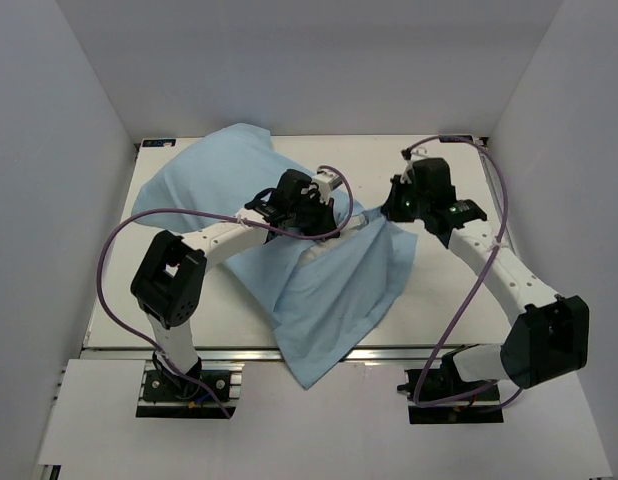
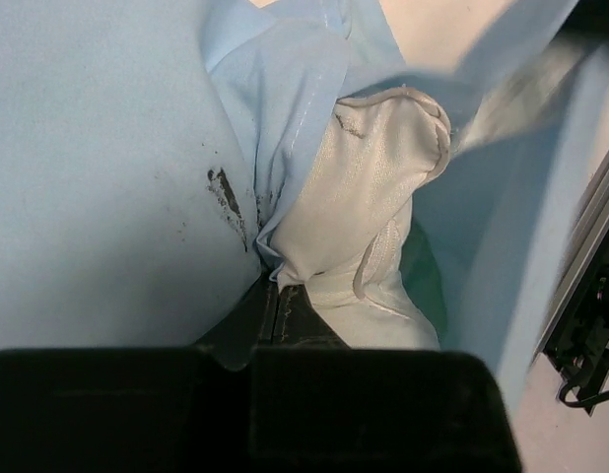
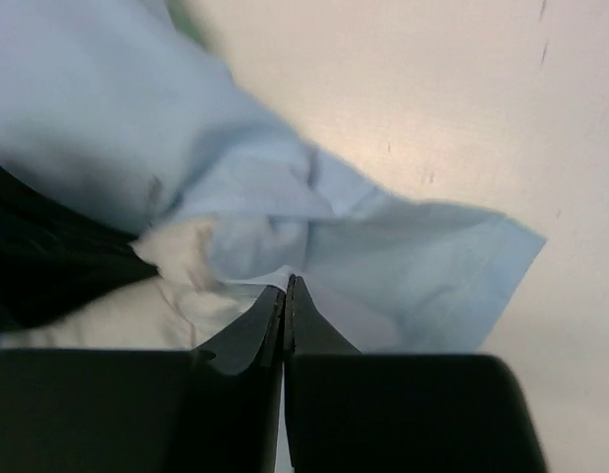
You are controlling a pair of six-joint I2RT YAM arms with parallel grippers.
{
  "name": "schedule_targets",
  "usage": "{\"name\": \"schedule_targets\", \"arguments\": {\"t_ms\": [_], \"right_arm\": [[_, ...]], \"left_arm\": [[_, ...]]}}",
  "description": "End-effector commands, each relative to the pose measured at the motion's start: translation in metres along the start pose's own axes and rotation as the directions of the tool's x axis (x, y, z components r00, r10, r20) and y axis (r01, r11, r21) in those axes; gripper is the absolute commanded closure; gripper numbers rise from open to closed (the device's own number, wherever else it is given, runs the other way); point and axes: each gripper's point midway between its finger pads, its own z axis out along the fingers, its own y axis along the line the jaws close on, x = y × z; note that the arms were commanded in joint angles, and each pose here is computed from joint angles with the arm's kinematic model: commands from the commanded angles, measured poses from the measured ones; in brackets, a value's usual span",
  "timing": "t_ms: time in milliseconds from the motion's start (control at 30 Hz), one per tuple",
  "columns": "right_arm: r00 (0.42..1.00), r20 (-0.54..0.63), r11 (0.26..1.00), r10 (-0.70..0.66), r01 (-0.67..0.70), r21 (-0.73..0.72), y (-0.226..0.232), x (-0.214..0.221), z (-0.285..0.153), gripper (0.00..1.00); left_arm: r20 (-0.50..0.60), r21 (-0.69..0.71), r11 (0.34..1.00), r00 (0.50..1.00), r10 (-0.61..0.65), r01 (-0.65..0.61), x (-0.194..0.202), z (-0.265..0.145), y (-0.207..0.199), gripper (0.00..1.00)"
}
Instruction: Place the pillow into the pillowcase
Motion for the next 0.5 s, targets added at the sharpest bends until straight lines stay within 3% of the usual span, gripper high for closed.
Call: {"name": "schedule_targets", "arguments": {"t_ms": [0, 167, 267, 467], "right_arm": [[0.949, 0.311, 0.999, -0.043, 0.043, 0.005, 0.015, -0.104, -0.037, 1.00], [0.882, 0.466, 0.997, -0.074, 0.082, 0.004, 0.038, -0.186, -0.076, 1.00], [0.847, 0.523, 0.974, -0.095, 0.188, -0.128, 0.075, -0.212, -0.100, 1.00], [0.866, 0.494, 0.868, -0.077, 0.302, -0.394, 0.129, -0.206, -0.107, 1.00]], "left_arm": [[-0.093, -0.085, 0.996, 0.995, -0.028, 0.020, 0.030, -0.016, 0.019, 1.00], [-0.114, -0.186, 0.982, 0.993, -0.034, 0.013, 0.043, -0.020, 0.037, 1.00], [-0.131, -0.208, 0.978, 0.990, -0.053, 0.025, 0.049, -0.016, 0.043, 1.00], [-0.178, -0.215, 0.975, 0.980, -0.090, 0.051, 0.050, 0.005, 0.050, 1.00]]}}
